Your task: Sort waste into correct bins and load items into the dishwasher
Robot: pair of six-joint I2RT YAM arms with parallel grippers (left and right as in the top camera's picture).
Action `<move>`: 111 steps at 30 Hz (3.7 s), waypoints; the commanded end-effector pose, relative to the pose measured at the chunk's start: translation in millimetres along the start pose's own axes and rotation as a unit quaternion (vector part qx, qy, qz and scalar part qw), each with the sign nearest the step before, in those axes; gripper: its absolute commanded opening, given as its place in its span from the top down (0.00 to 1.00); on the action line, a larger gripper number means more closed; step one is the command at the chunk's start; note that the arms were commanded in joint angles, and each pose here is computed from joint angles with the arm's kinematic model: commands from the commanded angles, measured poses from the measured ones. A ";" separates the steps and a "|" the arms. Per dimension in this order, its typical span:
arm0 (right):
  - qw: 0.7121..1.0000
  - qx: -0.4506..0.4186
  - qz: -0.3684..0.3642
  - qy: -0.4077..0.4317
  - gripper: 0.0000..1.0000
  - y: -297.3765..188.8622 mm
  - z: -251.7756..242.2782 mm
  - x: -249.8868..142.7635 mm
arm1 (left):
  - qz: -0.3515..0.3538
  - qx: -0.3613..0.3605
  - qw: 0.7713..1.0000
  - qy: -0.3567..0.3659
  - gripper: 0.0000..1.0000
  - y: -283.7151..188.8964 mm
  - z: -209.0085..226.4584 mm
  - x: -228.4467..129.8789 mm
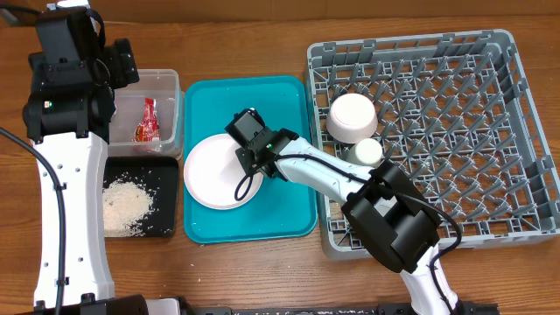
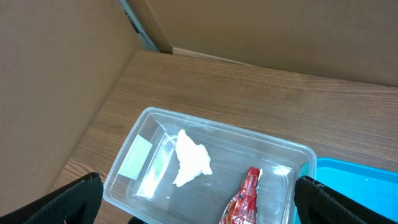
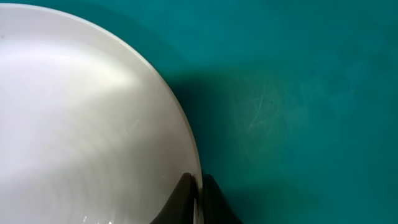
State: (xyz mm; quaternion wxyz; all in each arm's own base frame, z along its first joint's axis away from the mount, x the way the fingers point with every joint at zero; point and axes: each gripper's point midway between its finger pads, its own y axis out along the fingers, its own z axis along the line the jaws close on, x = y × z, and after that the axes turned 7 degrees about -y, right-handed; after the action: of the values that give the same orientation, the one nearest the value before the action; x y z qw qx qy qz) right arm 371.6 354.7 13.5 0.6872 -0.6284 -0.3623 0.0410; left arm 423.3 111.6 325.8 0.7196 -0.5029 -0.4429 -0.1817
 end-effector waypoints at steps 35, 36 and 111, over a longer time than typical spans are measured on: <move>0.745 -0.657 0.015 0.113 0.96 -348.3 -363.6 -22.4 | -0.008 -0.003 1.000 -0.008 0.00 -2.5 -1.0 5.7; 0.744 -0.658 0.028 0.113 0.96 -347.0 -369.0 -28.9 | -0.008 -0.003 1.000 -0.008 0.00 -2.5 -1.0 5.7; 0.909 -0.411 0.067 -0.017 0.38 -223.3 -336.0 -39.3 | -0.008 -0.003 1.000 -0.008 0.00 -2.5 -1.0 5.7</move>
State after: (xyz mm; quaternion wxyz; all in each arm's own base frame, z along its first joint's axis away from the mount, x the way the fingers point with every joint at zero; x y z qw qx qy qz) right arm 434.6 2.8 215.0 0.3304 -0.8882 -0.3190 -0.0171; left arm 423.3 111.6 325.8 0.7195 -0.5031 -0.4429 -0.1817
